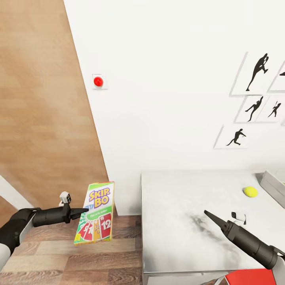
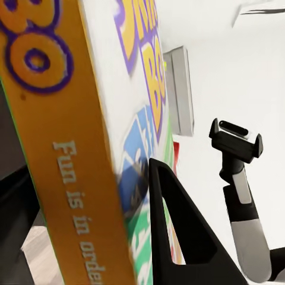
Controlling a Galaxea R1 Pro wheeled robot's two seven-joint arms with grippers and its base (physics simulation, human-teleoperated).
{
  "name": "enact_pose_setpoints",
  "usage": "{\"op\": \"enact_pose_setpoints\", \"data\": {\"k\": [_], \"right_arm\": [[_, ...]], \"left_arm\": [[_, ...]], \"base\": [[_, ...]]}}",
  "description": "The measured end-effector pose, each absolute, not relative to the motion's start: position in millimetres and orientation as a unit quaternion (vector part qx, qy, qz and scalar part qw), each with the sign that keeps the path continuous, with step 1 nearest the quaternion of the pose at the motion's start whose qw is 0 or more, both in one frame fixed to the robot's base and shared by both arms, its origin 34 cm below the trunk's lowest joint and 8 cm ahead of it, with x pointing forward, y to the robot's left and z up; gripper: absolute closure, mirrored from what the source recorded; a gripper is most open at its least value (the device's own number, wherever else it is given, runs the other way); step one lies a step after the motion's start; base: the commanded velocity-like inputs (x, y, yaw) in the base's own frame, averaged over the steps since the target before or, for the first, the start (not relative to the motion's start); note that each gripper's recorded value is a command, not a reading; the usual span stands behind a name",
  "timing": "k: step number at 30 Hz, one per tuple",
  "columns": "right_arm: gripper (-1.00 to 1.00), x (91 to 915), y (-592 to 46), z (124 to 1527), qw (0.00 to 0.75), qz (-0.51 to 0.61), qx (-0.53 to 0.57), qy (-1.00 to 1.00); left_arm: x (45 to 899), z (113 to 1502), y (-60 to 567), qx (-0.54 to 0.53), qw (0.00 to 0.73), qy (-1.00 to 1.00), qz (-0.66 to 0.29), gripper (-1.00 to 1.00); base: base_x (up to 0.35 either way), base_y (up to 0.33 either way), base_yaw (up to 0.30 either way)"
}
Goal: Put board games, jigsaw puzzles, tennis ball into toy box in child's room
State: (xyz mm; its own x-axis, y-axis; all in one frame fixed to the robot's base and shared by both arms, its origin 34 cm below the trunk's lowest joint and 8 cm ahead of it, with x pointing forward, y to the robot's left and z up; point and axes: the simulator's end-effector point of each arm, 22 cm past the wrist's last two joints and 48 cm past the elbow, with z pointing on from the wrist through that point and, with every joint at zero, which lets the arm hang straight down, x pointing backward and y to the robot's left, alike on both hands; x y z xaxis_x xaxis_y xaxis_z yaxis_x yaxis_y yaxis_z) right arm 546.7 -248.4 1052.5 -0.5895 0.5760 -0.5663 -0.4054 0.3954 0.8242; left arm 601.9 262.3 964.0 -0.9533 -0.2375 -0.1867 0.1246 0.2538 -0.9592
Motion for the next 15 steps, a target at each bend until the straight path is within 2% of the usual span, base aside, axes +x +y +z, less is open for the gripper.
{"op": "enact_pose_setpoints", "data": {"k": [15], "right_arm": [[-1.00,546.5,-249.4,1054.1,0.449,0.548,0.063,0.703]], "left_arm": [[602.5,966.4,269.2,-0.036,0.153,0.780,-0.605,1.00]], "base": [[0.000,0.000,0.000]]}}
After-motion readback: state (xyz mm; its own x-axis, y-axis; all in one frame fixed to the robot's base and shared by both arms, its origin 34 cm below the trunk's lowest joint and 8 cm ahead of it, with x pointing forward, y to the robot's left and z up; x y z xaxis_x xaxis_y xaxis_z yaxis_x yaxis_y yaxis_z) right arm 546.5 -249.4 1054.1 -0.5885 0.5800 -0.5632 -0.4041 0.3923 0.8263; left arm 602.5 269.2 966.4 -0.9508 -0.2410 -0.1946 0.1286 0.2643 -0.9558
